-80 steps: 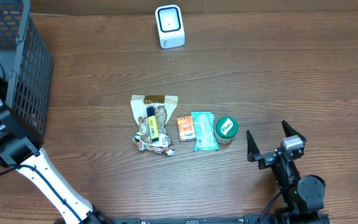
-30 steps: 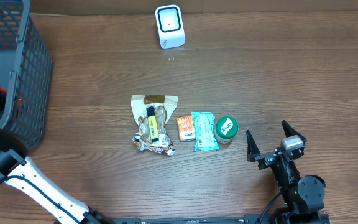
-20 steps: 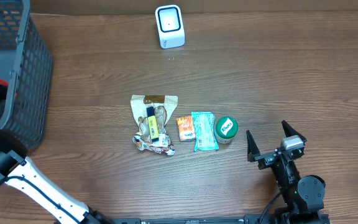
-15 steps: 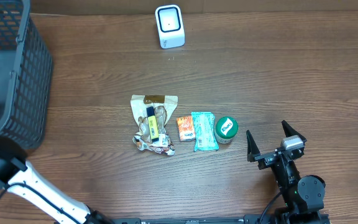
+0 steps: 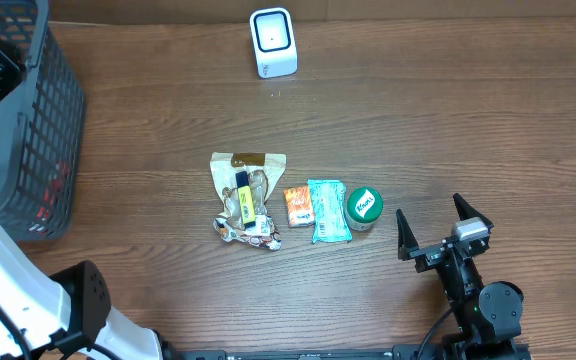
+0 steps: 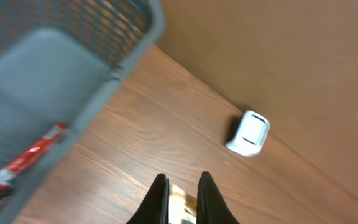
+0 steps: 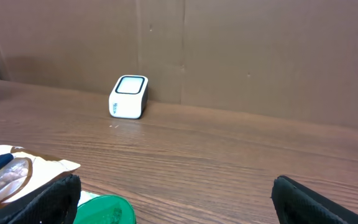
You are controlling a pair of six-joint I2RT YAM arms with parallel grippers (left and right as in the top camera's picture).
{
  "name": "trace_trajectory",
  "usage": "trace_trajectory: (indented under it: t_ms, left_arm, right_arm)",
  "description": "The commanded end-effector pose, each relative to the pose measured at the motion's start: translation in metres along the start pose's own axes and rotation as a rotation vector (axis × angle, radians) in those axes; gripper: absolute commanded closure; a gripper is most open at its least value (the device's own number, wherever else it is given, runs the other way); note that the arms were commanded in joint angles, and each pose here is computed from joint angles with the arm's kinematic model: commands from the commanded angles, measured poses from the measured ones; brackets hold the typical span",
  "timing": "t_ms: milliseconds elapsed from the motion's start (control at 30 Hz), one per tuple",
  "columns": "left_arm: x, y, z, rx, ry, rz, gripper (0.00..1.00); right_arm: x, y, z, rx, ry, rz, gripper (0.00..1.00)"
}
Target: Scan the item barcode
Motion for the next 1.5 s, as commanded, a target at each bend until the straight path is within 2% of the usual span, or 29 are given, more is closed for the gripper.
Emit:
trace_trajectory:
  t_ms: [0, 67, 100, 233, 267, 333, 467, 633, 700, 733, 867, 933, 1067, 1167, 1300, 1467]
  left_arm:
    - [0.000, 0.013, 0.009, 0.019, -0.081, 0.114, 0.71]
    - [0.000, 0.015, 0.012, 0.061, -0.095, 0.135, 0.62]
    - [-0.001, 0.022, 0.017, 0.032, -0.135, 0.185, 0.62]
    - [0.003, 0.031, 0.025, 0.051, -0.163, 0.245, 0.39]
    - [0.007, 0.036, 0.031, 0.041, -0.171, 0.266, 0.30]
    - [0.018, 0.047, 0.039, 0.012, -0.173, 0.308, 0.21]
    - [0.058, 0.085, 0.056, -0.111, -0.114, 0.411, 0.09]
    - [0.125, 0.133, 0.067, -0.192, 0.029, 0.493, 0.09]
    - [0.142, 0.150, 0.068, -0.181, 0.069, 0.527, 0.09]
    - [0.156, 0.163, 0.069, -0.151, 0.110, 0.550, 0.16]
    - [0.195, 0.188, 0.061, -0.027, 0.270, 0.518, 0.19]
    - [0.214, 0.200, 0.050, -0.003, 0.368, 0.490, 0.18]
    - [0.236, 0.243, 0.013, -0.026, 0.561, 0.627, 0.16]
    - [0.247, 0.267, -0.013, -0.052, 0.683, 0.667, 0.16]
    - [0.258, 0.294, -0.036, -0.057, 0.772, 0.691, 0.15]
    - [0.270, 0.319, -0.055, -0.034, 0.804, 0.749, 0.17]
  right_arm:
    - [0.000, 0.000, -0.003, -0.001, 0.000, -0.002, 0.00]
    - [0.000, 0.000, -0.003, -0.001, 0.000, -0.002, 0.00]
    - [0.000, 0.000, -0.003, -0.001, 0.000, -0.002, 0.00]
    - [0.000, 0.000, -0.003, -0.001, 0.000, -0.002, 0.00]
    - [0.000, 0.000, -0.003, -0.001, 0.000, -0.002, 0.00]
    - [0.000, 0.000, -0.003, -0.001, 0.000, -0.002, 0.00]
    - [0.000, 0.000, -0.003, -0.001, 0.000, -0.002, 0.00]
    - [0.000, 0.000, -0.003, -0.001, 0.000, -0.002, 0.00]
    - [0.000, 0.000, -0.003, -0.001, 0.000, -0.002, 0.00]
    - [0.000, 0.000, -0.003, -0.001, 0.000, -0.002, 0.00]
    - [0.000, 0.000, -0.003, -0.001, 0.000, -0.002, 0.00]
    - [0.000, 0.000, -0.003, -0.001, 0.000, -0.002, 0.00]
    - [0.000, 0.000, -0.003, -0.001, 0.000, -0.002, 0.00]
    - [0.000, 0.000, -0.003, -0.001, 0.000, -0.002, 0.00]
    - [0.000, 0.000, -0.003, -0.001, 0.000, -0.002, 0.00]
    - [0.000, 0.000, -0.003, -0.001, 0.000, -0.002, 0.00]
Point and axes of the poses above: each gripper's point midway between its finger pads, its own x axis out along the fingers, its own y axis along the line the jaws close on, z = x × y, the point moved 5 cm from there along -x, back along the fingers, and after that the axes turned 15 degrees about -x, right-handed, at the moved point
